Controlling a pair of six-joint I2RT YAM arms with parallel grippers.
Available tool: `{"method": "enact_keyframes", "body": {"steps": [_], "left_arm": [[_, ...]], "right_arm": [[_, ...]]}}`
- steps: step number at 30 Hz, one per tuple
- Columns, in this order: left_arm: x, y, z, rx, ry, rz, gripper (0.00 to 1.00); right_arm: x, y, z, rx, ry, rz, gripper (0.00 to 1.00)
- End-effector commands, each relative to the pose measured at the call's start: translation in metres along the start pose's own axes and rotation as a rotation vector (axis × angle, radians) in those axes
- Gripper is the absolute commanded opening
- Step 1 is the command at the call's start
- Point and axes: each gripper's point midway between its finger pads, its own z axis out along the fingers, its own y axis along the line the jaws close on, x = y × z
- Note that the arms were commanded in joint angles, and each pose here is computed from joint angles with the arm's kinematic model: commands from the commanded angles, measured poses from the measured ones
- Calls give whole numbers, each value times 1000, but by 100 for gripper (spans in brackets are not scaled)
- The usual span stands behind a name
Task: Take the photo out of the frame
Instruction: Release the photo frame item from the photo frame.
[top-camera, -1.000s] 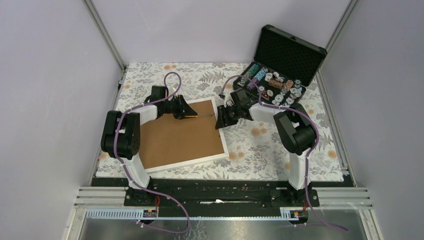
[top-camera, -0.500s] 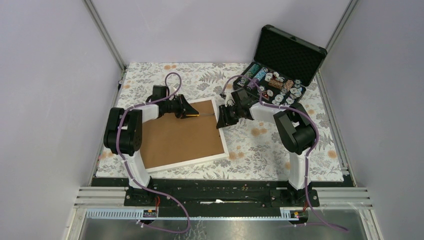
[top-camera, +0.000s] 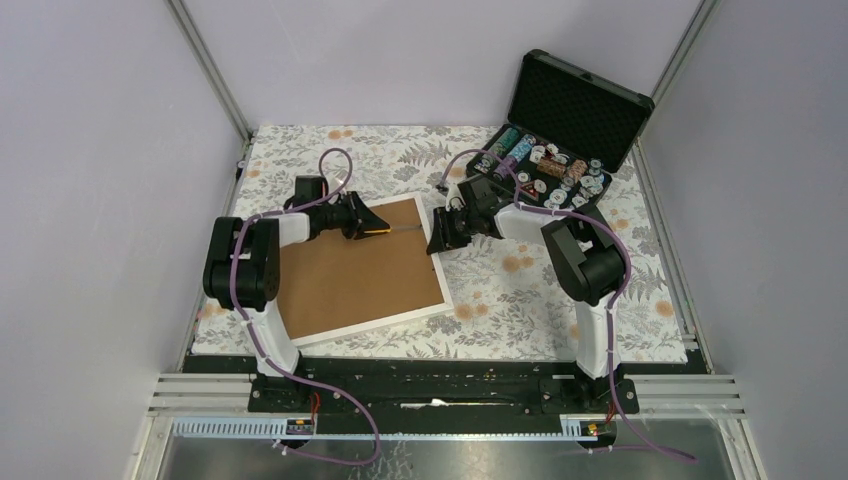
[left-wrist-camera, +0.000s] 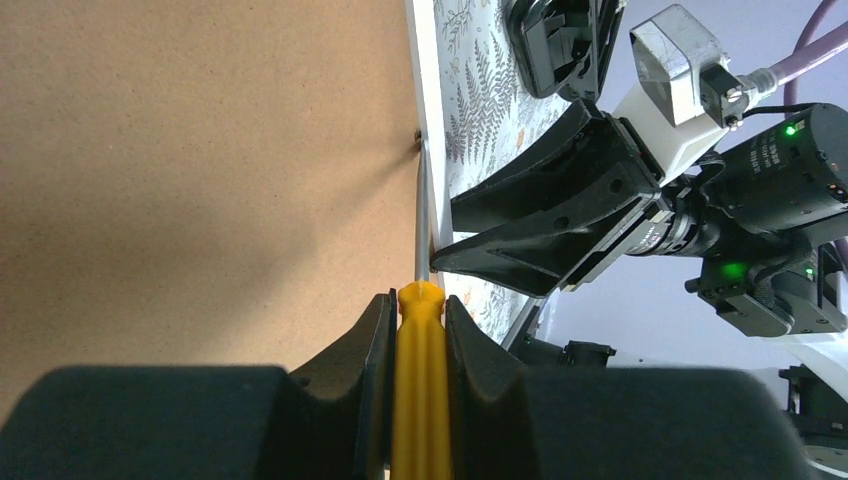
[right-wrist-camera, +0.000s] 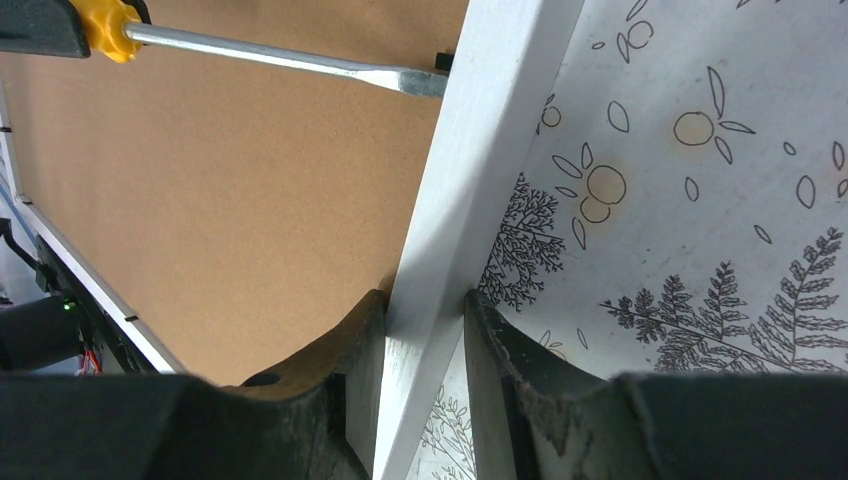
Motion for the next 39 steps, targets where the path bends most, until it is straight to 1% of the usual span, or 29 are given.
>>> {"method": "enact_keyframes", "body": {"steps": [1, 4, 8, 10, 12, 15, 20, 24, 31, 39], "left_arm": [[-14, -4, -9, 18, -67, 23, 0], [-12, -10, -14, 45, -49, 25, 0], [-8, -11, -24, 49, -61, 43, 0], [-6, -9, -24, 48, -61, 46, 0], [-11, -1, -26, 40, -77, 38, 0], [-16, 1, -22, 53, -91, 38, 0], [-12, 6, -13, 67, -60, 30, 0], [-2, 1, -2, 83, -22, 44, 0], [-2, 3, 4, 86, -15, 42, 0], [-6, 7, 7, 78, -36, 22, 0]], "right_arm": [[32, -23, 17, 81, 89, 25, 17], [32, -29, 16, 101, 87, 40, 12], [34, -32, 18, 106, 97, 59, 8], [35, -31, 19, 102, 100, 63, 8], [35, -31, 19, 98, 101, 63, 7], [34, -29, 18, 92, 100, 61, 7], [35, -29, 19, 90, 103, 62, 7], [36, -29, 20, 88, 106, 62, 6], [37, -30, 20, 86, 110, 65, 6], [38, -30, 19, 86, 113, 62, 4]]}}
